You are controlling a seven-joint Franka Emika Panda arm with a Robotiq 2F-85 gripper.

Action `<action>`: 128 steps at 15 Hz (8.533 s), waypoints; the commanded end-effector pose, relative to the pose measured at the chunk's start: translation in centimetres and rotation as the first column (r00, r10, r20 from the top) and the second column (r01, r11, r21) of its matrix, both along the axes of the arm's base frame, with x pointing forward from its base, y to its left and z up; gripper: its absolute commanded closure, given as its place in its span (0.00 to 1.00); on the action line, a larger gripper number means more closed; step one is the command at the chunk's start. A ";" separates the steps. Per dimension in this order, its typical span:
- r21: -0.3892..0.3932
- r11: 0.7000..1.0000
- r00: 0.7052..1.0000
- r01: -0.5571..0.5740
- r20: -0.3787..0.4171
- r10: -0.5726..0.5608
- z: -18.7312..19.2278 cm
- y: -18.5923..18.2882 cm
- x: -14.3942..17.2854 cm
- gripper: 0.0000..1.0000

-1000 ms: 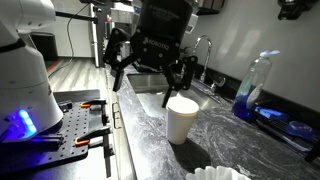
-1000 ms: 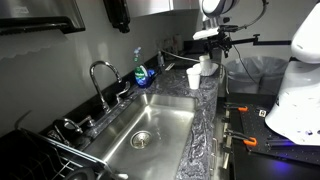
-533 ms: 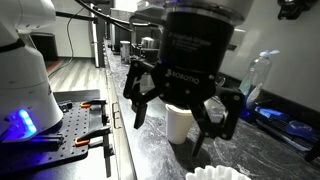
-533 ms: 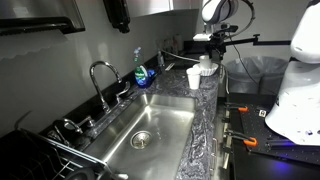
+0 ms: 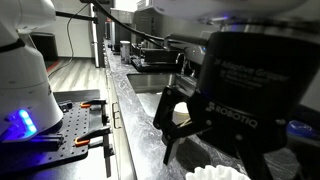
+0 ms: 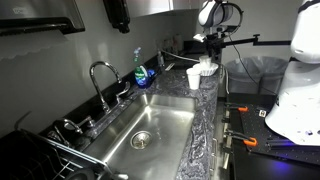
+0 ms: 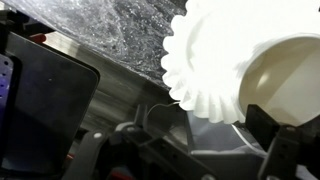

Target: Pick up the cup from the bowl and put it in the other cups

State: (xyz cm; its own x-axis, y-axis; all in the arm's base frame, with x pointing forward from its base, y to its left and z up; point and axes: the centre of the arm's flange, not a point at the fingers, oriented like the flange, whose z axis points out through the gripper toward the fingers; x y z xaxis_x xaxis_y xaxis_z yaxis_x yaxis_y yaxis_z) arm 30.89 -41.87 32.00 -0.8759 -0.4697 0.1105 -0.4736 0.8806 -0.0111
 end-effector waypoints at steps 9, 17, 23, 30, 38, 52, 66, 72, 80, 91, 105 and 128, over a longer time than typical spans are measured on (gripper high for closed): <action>-0.004 0.995 0.995 0.103 -0.001 -0.103 -3.3 -3.8 5.3 0.26; -0.063 0.995 0.997 0.072 0.046 -0.069 -1.0 -2.6 5.0 0.76; -0.154 0.987 0.990 0.038 0.140 -0.016 3.2 -1.2 4.0 1.00; -0.216 0.969 0.964 -0.119 0.208 0.165 7.4 4.0 4.2 0.99; -0.184 0.919 0.878 -0.348 0.279 0.388 10.6 11.9 4.1 0.99; -0.078 0.853 0.827 -0.516 0.212 0.520 11.6 15.6 2.1 0.95; -0.100 0.777 0.766 -0.622 0.127 0.630 11.2 21.4 4.0 0.99; -0.067 0.767 0.761 -0.638 0.098 0.641 9.0 22.3 3.9 0.99; -0.072 0.733 0.733 -0.677 0.026 0.679 6.3 22.8 5.1 0.99; -0.127 0.707 0.714 -0.695 -0.013 0.700 2.7 23.3 7.0 0.99; -0.092 0.738 0.739 -0.668 0.030 0.673 0.6 22.3 5.3 0.99; -0.109 0.739 0.725 -0.664 0.145 0.673 5.5 23.7 2.0 0.00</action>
